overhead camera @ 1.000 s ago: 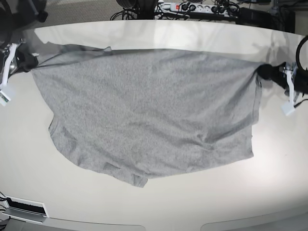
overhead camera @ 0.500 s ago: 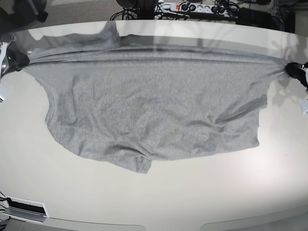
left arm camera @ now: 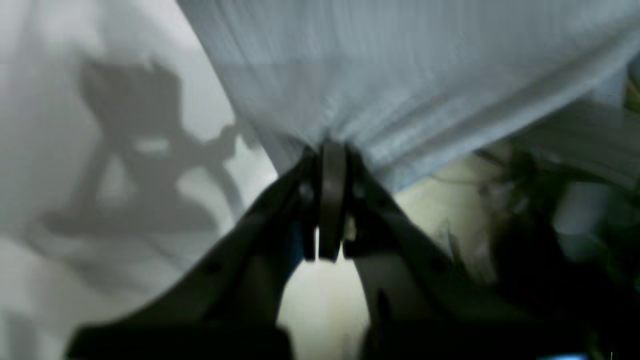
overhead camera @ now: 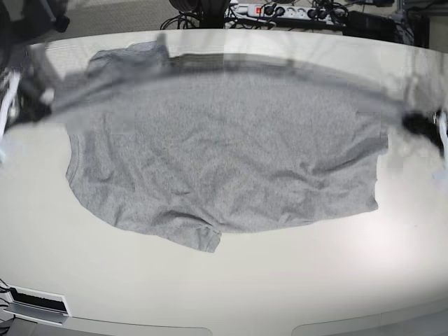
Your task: Layout the t-shirt on the table in an organized manner, then fold the t-shirt properly
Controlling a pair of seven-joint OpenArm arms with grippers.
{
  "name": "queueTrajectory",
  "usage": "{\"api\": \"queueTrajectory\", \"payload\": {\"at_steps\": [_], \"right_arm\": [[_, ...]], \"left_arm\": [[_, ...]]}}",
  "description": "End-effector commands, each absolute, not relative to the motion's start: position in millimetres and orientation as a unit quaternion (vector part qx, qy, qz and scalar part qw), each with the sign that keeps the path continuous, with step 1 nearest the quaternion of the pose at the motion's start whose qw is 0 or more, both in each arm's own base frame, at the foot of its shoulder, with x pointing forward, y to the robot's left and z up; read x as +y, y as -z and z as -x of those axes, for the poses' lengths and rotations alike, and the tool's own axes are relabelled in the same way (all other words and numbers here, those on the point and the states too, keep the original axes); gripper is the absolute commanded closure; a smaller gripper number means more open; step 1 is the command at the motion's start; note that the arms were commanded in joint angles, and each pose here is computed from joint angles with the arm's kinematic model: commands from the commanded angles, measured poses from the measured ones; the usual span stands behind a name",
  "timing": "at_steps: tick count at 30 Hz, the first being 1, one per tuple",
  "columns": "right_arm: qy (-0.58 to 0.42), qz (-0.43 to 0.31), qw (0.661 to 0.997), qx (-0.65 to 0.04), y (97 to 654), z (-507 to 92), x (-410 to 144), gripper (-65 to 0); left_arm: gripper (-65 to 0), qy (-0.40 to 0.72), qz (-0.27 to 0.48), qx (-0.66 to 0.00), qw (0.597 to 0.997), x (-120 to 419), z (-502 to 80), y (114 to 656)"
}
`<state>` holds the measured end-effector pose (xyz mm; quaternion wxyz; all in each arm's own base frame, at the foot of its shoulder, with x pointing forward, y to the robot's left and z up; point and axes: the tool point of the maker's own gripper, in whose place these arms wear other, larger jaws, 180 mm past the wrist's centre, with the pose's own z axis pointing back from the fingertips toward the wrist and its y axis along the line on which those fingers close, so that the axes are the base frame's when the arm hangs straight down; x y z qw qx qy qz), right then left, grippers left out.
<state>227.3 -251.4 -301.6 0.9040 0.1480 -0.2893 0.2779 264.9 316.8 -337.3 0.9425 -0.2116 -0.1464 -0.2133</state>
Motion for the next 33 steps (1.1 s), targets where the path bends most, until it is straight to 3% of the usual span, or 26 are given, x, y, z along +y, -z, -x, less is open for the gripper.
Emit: {"api": "queueTrajectory", "payload": {"at_steps": [1, 4, 6, 9, 12, 16, 22, 27, 33], "right_arm": [[-0.292, -0.121, 0.875, -0.366, 262, -265, -254, 0.0], [-0.276, -0.059, 0.827, -0.487, 177, -331, -265, 0.0], [-0.267, -0.031, 0.796, -0.543, 120, -354, -269, 0.0], [-0.284, 0.014, 0.764, -0.579, 68, -364, -277, 0.0], [-0.289, 0.018, 0.758, -0.584, 58, -364, -278, 0.0], [-0.304, -0.026, 0.789, -0.533, 99, -351, -268, 0.0], [-0.303, -0.106, 0.870, -0.375, 209, -299, -252, 0.0], [-0.302, -0.138, 0.888, -0.317, 254, -265, -244, 0.0], [-0.299, -0.164, 0.902, -0.263, 289, -229, -239, 0.0]], "left_arm": [[0.0, 0.222, 0.186, -0.241, 0.926, 326, -313, 286], [0.0, 0.241, 0.145, -0.426, 0.860, 325, -397, 162], [0.0, 0.257, 0.114, -0.515, 0.810, 327, -423, 71], [0.0, 0.272, 0.073, -0.596, 0.752, 329, -426, -32], [0.0, 0.278, 0.055, -0.615, 0.736, 332, -419, -68], [0.0, 0.277, 0.073, -0.566, 0.773, 332, -420, -24], [0.0, 0.248, 0.149, -0.387, 0.876, 330, -397, 136], [0.0, 0.225, 0.194, -0.281, 0.913, 318, -363, 239], [0.0, 0.206, 0.213, -0.211, 0.931, 318, -324, 292]]}}
